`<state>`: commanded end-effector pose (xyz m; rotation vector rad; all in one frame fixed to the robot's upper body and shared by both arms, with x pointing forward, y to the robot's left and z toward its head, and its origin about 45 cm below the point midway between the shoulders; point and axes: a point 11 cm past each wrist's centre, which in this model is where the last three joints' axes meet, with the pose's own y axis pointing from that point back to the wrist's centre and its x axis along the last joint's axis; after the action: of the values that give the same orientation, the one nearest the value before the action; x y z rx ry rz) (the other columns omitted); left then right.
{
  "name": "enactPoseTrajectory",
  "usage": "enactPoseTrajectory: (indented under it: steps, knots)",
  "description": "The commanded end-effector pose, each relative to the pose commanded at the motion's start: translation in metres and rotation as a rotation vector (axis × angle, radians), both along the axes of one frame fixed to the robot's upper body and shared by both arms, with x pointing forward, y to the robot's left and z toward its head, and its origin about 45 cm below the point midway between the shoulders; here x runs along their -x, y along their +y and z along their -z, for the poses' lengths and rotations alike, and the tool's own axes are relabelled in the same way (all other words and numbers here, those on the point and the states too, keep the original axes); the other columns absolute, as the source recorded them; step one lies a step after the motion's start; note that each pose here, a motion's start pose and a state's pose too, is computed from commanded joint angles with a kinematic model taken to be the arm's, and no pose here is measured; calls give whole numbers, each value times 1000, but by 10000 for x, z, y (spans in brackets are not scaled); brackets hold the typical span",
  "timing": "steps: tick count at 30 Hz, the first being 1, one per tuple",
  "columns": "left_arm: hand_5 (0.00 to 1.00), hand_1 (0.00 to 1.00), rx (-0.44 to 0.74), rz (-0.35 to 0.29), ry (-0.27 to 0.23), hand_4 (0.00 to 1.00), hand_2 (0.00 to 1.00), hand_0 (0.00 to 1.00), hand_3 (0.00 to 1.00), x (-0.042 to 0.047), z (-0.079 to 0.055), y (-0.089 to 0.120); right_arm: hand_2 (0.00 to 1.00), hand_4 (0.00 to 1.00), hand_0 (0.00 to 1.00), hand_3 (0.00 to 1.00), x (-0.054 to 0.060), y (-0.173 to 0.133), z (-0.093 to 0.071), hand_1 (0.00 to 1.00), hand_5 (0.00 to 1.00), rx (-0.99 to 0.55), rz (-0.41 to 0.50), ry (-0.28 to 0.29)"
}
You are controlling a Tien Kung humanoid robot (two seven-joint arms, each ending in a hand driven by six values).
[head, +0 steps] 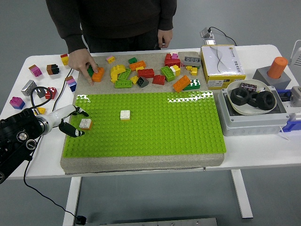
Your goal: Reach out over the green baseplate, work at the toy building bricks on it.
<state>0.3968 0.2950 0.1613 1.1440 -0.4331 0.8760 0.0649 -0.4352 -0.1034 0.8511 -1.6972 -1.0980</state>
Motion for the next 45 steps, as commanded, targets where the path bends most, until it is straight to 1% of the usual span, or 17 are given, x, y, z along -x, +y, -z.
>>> enactPoseTrajectory:
  steps: [4,5,10,11,16,17,22,23,28,29,30,34,35,39,45]
  knots:
    - [2,952,5,-5,0,744,931,996,738,-2,13,-5,610,634,524,624,2,-3,-1,542,769,0,1,0]
    - [2,948,6,-7,2,563,923,994,651,-3,18,-4,608,635,524,624,3,-4,-1,540,766,0,2,0]
    - [2,948,12,-13,9,563,923,994,651,-1,37,-4,608,635,524,624,5,-4,-1,540,766,0,2,1]
    - [2,945,13,-14,10,481,919,993,597,-1,39,-4,609,634,523,624,6,-3,0,539,764,0,2,2]
    - [2,945,15,-18,15,481,919,993,597,2,49,0,609,634,523,624,10,0,2,539,764,-1,2,3]
    - [2,944,16,-18,16,450,911,990,584,3,53,0,608,632,521,624,11,0,2,538,761,-1,2,3]
    - [2,944,21,-18,20,450,911,990,584,15,77,-9,608,632,521,624,15,-2,2,538,761,0,2,3]
    - [2,942,22,-18,19,483,913,992,559,17,80,-11,608,631,521,624,16,-2,2,538,760,0,2,3]
    - [2,942,30,-18,10,483,913,992,559,13,71,-19,608,631,521,624,16,-1,2,538,760,0,1,4]
    - [2,942,32,-19,7,515,914,991,527,10,64,-20,608,631,521,624,14,-2,2,539,759,0,1,3]
    - [2,942,33,-19,3,515,914,991,527,7,55,-21,608,631,521,624,13,-2,1,539,759,0,1,3]
    - [2,942,49,-22,-21,515,914,991,527,-9,-5,-47,608,631,521,624,8,-6,-1,539,759,1,2,2]
    - [2,940,57,-23,-28,533,911,990,503,-14,-24,-61,609,631,520,624,8,-8,-2,539,758,1,1,2]
    - [2,940,103,-35,-54,533,911,990,503,-40,-85,-132,609,631,520,624,5,-15,-5,539,758,3,0,2]
    - [2,938,189,-59,-105,529,905,988,501,-65,-180,-301,608,631,521,623,-2,-26,-10,538,758,5,-4,2]
